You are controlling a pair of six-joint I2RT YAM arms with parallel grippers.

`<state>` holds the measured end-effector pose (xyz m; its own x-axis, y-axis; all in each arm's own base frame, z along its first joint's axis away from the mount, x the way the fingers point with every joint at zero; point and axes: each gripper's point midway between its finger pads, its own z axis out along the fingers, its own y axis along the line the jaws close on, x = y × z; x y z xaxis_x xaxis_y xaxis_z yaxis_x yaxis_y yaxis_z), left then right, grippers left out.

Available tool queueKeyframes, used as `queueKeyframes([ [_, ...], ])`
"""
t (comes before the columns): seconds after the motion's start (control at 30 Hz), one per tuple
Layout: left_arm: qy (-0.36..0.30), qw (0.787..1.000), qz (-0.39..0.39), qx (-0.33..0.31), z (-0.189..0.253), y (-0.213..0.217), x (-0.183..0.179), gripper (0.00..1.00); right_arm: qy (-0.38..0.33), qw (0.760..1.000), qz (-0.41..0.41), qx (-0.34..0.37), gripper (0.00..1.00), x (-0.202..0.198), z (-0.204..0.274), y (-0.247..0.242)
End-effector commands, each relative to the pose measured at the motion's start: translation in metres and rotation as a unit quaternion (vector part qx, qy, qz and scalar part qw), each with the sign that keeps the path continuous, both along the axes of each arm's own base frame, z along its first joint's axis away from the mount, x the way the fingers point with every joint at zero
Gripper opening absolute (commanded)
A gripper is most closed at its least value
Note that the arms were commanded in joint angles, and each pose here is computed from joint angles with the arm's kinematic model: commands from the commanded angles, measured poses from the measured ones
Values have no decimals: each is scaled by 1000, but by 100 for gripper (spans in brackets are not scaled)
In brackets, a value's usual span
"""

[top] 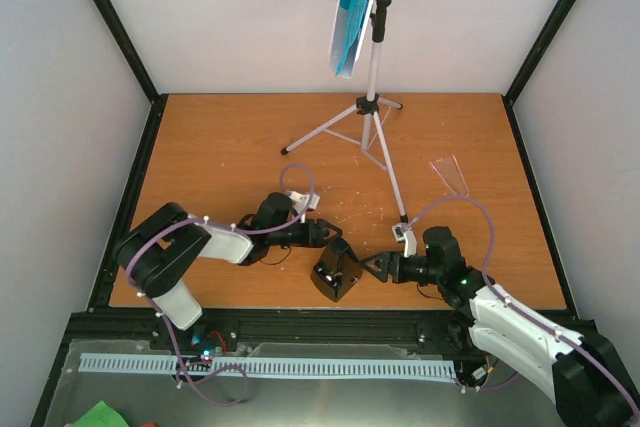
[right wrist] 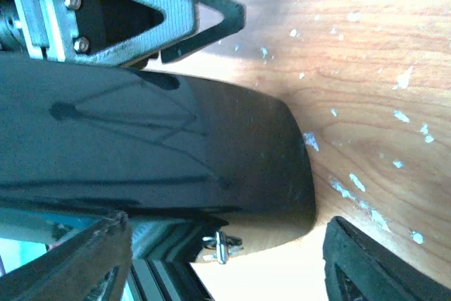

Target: Pack up the instrument practice props

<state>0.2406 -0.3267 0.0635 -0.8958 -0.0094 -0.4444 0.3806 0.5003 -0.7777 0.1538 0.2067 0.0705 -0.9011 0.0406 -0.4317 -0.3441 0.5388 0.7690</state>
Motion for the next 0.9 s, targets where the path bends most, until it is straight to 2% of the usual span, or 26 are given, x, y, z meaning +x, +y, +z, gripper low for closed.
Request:
queueKeyframes([
  [0.0, -45, 998, 42, -9, 23, 29, 16, 63, -45, 998, -31, -7, 77, 11, 14, -6],
  [0.13, -92, 992, 83, 15, 55, 59, 25, 80, -89, 996, -31, 0, 92, 14, 32, -7],
  [0.23, -132, 987, 86, 15, 95, 74, 29, 98, -135, 990, -14, 23, 100, 12, 56, -3],
  [0.4, -186, 980, 66, 5, 184, 93, 36, 99, -258, 965, 2, 39, 100, 13, 110, 3],
  [0.47, -213, 972, 89, 38, 219, 111, 47, 100, -301, 953, 3, 36, 100, 14, 129, 7],
  [0.53, -248, 953, 155, 78, 257, 143, 64, 99, -338, 941, 4, 32, 100, 14, 147, 12],
  [0.63, -328, 912, 223, 109, 304, 179, 73, 100, -376, 926, 17, 28, 100, 13, 166, 23],
  [0.77, -388, 882, 231, 132, 319, 190, 70, 100, -419, 906, 57, 24, 100, 2, 182, 42],
  [0.87, -418, 865, 231, 158, 301, 196, 72, 100, -449, 890, 81, -5, 100, -2, 179, 56],
])
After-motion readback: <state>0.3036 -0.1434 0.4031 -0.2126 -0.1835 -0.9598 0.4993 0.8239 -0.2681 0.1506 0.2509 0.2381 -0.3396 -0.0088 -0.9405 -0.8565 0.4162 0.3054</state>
